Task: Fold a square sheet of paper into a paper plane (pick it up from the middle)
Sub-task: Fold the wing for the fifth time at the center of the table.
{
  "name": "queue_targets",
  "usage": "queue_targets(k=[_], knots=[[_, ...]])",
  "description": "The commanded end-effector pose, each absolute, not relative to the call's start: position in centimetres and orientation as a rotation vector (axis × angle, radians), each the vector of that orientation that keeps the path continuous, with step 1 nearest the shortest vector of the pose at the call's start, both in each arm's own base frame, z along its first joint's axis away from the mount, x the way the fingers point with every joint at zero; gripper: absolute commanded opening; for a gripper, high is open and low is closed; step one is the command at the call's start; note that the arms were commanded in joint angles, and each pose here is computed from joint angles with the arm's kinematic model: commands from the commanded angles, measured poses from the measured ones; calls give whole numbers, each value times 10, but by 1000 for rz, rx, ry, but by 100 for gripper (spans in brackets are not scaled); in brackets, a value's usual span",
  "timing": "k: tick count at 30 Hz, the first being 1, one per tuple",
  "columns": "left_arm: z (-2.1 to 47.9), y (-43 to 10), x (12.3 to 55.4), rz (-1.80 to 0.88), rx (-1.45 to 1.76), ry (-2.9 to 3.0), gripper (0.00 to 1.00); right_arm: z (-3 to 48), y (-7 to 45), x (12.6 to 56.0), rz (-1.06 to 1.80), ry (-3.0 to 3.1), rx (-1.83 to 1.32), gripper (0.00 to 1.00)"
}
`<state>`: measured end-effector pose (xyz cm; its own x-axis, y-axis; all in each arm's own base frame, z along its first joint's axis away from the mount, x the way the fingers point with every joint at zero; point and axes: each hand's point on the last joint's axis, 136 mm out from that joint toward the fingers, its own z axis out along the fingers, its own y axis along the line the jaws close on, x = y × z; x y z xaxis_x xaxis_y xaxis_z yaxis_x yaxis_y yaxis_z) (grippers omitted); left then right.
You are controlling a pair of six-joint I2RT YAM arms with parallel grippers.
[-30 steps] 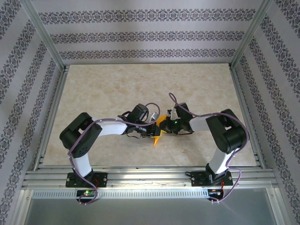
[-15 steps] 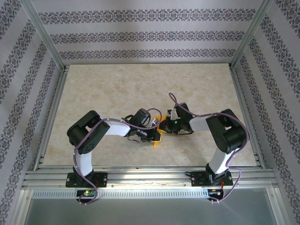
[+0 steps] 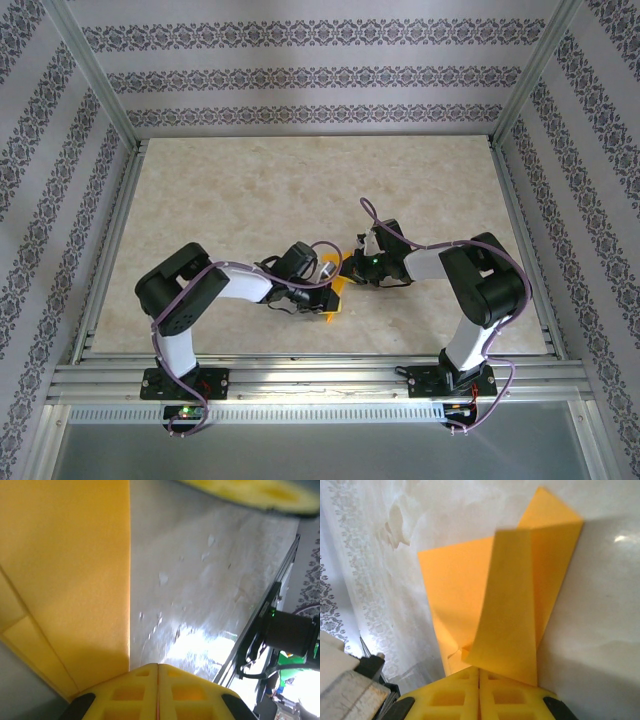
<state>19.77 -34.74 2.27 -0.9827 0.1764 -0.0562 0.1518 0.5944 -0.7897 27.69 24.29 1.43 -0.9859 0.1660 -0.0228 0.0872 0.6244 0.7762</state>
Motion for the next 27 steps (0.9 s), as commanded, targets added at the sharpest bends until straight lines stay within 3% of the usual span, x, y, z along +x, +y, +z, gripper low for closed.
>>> queue_targets(k=[1,22,27], knots=[[15,-333,163,1238,-334,-2722,7,-29,219,260,1070,2892,303,9],[20,-322,132,1213,-425,-2668,5,-33,223,256,1023,2922,275,4],[60,-336,143,1430,-474,-2677,4,-31,224,256,1031,2918,272,4]])
